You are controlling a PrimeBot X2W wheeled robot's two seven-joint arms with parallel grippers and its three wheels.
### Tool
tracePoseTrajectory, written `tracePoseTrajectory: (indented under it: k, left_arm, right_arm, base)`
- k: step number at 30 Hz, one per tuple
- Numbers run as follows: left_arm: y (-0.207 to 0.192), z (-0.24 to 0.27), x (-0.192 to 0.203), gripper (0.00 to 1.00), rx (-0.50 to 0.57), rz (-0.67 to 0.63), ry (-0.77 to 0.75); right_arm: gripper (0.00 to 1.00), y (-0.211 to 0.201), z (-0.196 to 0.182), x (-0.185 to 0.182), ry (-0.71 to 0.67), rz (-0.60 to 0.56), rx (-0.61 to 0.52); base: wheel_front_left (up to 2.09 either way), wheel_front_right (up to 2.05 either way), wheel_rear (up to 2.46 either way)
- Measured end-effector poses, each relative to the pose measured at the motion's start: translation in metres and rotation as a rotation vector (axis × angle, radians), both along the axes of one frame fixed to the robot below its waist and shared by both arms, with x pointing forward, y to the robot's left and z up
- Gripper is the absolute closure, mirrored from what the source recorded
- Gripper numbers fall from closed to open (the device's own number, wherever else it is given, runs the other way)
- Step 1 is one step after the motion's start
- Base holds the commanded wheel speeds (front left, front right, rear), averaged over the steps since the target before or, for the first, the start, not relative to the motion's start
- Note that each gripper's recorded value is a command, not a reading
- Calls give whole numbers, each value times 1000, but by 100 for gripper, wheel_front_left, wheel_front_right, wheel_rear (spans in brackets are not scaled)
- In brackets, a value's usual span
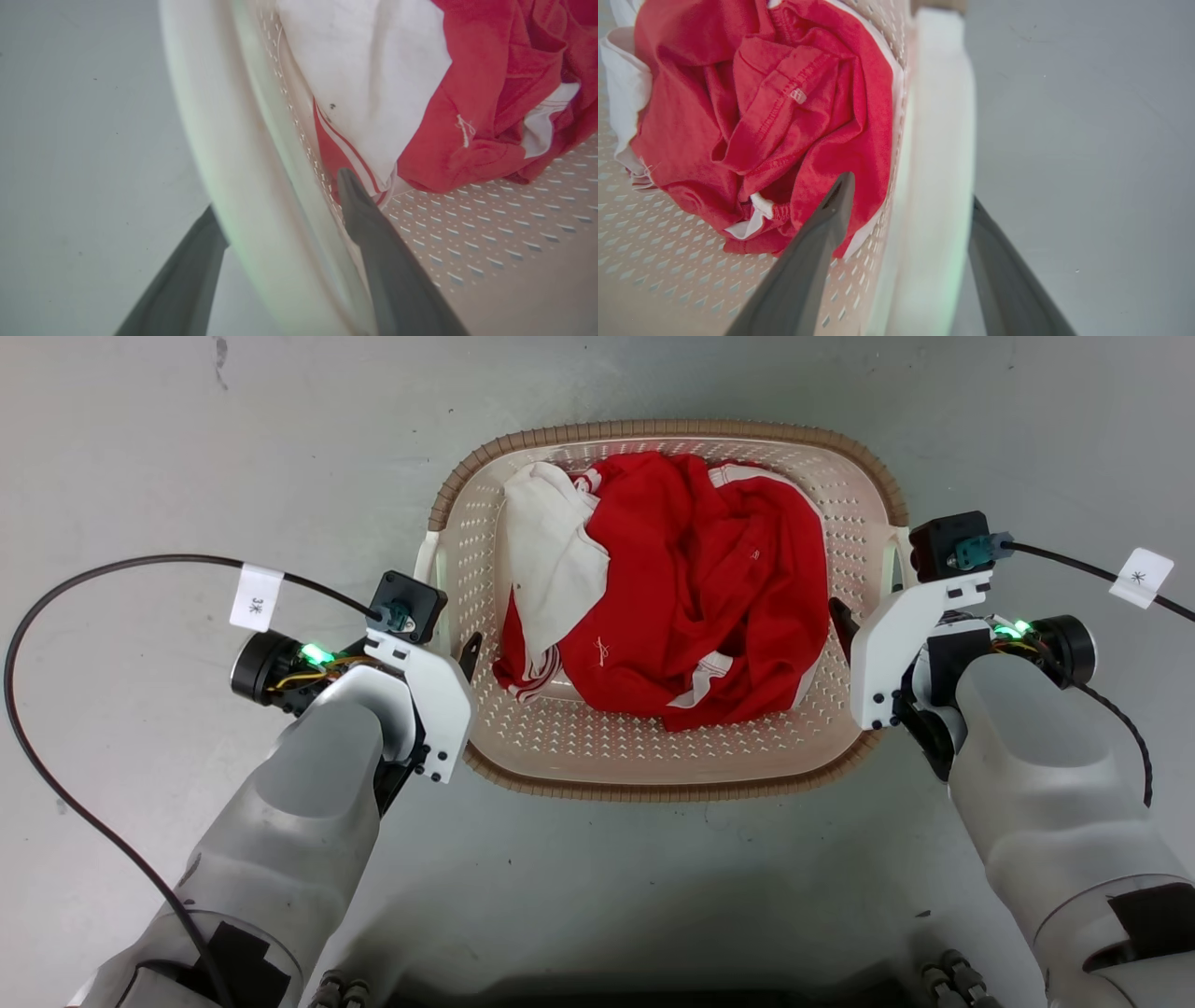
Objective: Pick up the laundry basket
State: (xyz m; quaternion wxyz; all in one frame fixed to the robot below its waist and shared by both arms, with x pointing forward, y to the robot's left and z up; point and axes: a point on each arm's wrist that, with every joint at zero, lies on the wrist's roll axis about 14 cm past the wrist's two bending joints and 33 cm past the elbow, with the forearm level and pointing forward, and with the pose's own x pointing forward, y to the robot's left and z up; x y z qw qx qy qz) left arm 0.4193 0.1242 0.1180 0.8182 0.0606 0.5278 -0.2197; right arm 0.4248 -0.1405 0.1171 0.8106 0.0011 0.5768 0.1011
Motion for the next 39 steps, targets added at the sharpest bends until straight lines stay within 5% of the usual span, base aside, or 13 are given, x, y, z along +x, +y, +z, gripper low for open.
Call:
tracePoseTrajectory:
  k: [3,4,5,6,7,8,22,39]
  left_arm:
    - [0,-1,0,0,-5,0,7]
    - [-1,-1,0,14,-8,-1,9]
    - [-2,-1,-1,62,-10,-2,12]
    - [-3,-1,-2,100,-13,-5,15]
    - [-4,0,-2,100,-17,-8,15]
    - [-5,0,-3,100,-22,-6,17]
    - [-12,26,-13,100,-48,-19,74]
    - [-15,125,-34,100,-53,-123,147]
  right_arm:
    - [0,1,-2,-1,6,1,0]
    - [0,1,-3,-1,7,0,1]
    - [0,1,-3,-1,9,-1,2]
    - [25,2,-3,-2,10,-2,2]
    - [75,2,-4,-2,11,-3,3]
    - [100,2,-4,-2,11,-3,4]
    - [100,7,23,5,2,78,-23]
    - [100,2,113,-14,108,180,-122]
  base:
    - [0,0,0]
    - [0,0,0]
    - [0,0,0]
    - [0,0,0]
    - [0,0,0]
    - [0,0,0]
    - [0,0,0]
    - [0,0,0]
